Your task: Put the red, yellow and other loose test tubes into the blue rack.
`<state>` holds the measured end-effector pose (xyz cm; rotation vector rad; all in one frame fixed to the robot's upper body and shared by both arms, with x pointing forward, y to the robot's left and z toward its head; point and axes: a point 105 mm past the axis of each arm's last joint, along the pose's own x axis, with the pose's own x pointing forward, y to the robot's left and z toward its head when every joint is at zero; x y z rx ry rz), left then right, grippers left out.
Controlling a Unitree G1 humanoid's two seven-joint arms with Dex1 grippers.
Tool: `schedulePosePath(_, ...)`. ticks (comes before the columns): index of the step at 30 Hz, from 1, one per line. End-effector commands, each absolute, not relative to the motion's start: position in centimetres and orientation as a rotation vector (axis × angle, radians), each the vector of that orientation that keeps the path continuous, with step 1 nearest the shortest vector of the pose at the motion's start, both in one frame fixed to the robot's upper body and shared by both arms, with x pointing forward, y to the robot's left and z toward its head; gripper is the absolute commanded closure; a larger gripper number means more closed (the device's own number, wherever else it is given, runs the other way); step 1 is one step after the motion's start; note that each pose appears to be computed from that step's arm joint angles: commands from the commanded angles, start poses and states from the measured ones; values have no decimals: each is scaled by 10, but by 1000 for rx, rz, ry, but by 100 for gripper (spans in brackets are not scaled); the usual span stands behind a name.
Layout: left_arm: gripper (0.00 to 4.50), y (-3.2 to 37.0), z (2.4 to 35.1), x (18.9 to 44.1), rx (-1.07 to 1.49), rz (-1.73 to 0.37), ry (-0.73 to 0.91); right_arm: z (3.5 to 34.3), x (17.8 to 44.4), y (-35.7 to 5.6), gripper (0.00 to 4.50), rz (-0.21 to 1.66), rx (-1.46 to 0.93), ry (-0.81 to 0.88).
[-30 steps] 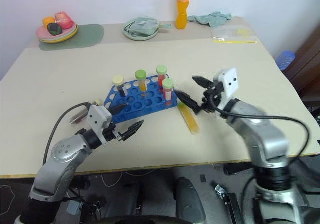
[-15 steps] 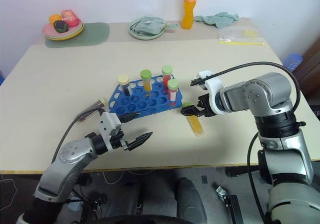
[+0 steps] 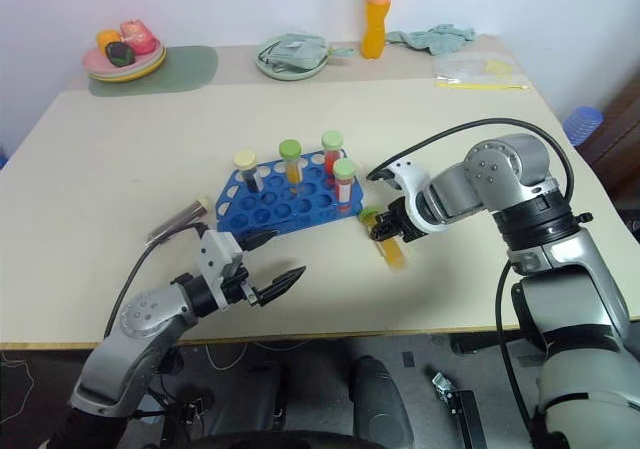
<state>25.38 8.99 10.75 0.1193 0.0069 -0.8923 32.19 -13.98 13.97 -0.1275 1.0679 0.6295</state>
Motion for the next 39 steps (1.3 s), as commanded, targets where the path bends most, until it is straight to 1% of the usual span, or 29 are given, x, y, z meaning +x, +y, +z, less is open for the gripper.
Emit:
schedulePosePath(1,0,94,118,252,137,-880,-33,161,297,-128,304,802,-189,955)
schedulePosePath(3,0,100,117,255,148,-850,-32,165,278,-121,304,898,-271,838)
schedulePosePath(4,0,105,117,257,148,-824,-34,169,276,-115,304,932,-326,717)
schedulePosePath(6,0,118,116,262,156,-768,-29,187,270,-94,304,1034,-415,399)
schedulePosePath(8,0,128,113,263,171,-735,-18,198,267,-77,304,1104,-441,178)
schedulePosePath(11,0,138,112,266,188,-701,-17,206,280,-61,304,1070,-384,-17)
schedulePosePath(13,0,145,112,267,191,-675,-20,210,300,-47,304,987,-326,-136)
schedulePosePath(16,0,148,114,269,189,-662,-28,211,309,-25,304,968,-317,-299)
schedulePosePath(20,0,144,116,268,178,-674,-41,199,321,-10,304,944,-230,-342)
schedulePosePath(27,0,137,119,264,168,-698,-49,190,330,-7,304,933,-233,-367)
schedulePosePath(39,0,131,119,265,165,-722,-55,172,332,-18,304,930,-225,-301)
